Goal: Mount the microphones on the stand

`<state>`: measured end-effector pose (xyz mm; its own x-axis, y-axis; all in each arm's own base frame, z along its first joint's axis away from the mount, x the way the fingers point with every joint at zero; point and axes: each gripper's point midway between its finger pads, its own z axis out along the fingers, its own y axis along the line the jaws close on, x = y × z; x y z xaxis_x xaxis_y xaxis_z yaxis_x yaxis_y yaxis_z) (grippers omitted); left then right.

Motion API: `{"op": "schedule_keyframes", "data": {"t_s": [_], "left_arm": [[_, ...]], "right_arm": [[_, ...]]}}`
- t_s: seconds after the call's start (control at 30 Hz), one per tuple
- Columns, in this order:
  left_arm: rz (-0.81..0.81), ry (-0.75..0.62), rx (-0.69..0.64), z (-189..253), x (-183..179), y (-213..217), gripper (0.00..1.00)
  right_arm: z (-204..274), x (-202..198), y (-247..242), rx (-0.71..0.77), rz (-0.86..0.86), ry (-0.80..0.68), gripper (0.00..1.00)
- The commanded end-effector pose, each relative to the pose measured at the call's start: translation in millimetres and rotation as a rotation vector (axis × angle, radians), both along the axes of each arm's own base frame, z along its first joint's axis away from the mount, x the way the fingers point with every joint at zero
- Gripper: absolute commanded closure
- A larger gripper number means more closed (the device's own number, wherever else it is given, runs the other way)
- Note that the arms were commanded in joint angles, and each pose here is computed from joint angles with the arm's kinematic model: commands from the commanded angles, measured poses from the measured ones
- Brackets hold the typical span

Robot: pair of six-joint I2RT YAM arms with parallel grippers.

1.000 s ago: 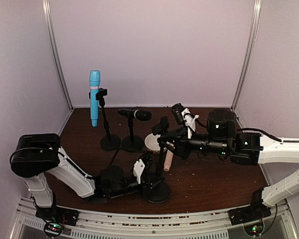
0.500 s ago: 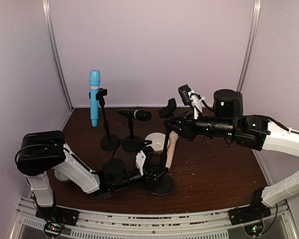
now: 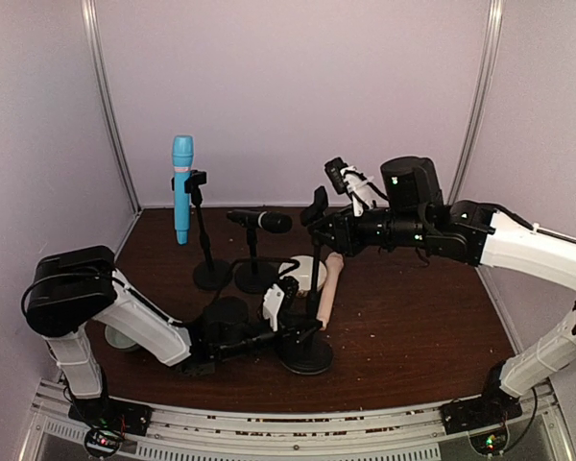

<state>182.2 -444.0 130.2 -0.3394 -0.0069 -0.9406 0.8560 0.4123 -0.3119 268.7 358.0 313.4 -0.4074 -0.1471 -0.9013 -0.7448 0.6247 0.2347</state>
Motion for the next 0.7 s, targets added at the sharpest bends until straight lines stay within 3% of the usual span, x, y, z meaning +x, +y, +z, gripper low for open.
{"op": "schedule_keyframes", "data": {"t_s": [0.0,0.23,0.43,0.67], "left_arm": [[-0.091,0.044,0.058,-2.5,-20.2,-12.8,1.00],[-0.082,0.168,-0.052,21.8,5.7,-15.5,1.00],[-0.102,0.176,-0.104,40.4,12.9,-23.3,1.00],[-0.166,0.162,-0.171,49.0,3.8,-27.0,1.00]], "right_arm": [[60.8,24.7,-25.9,0.072,-0.137,-0.173,0.67],[39.7,14.3,-39.1,-0.041,-0.117,-0.138,0.41],[30.2,-7.1,-78.7,-0.024,-0.172,-0.136,0.12],[-21.9,-38.3,-81.2,0.119,-0.072,-0.096,0.08]]}}
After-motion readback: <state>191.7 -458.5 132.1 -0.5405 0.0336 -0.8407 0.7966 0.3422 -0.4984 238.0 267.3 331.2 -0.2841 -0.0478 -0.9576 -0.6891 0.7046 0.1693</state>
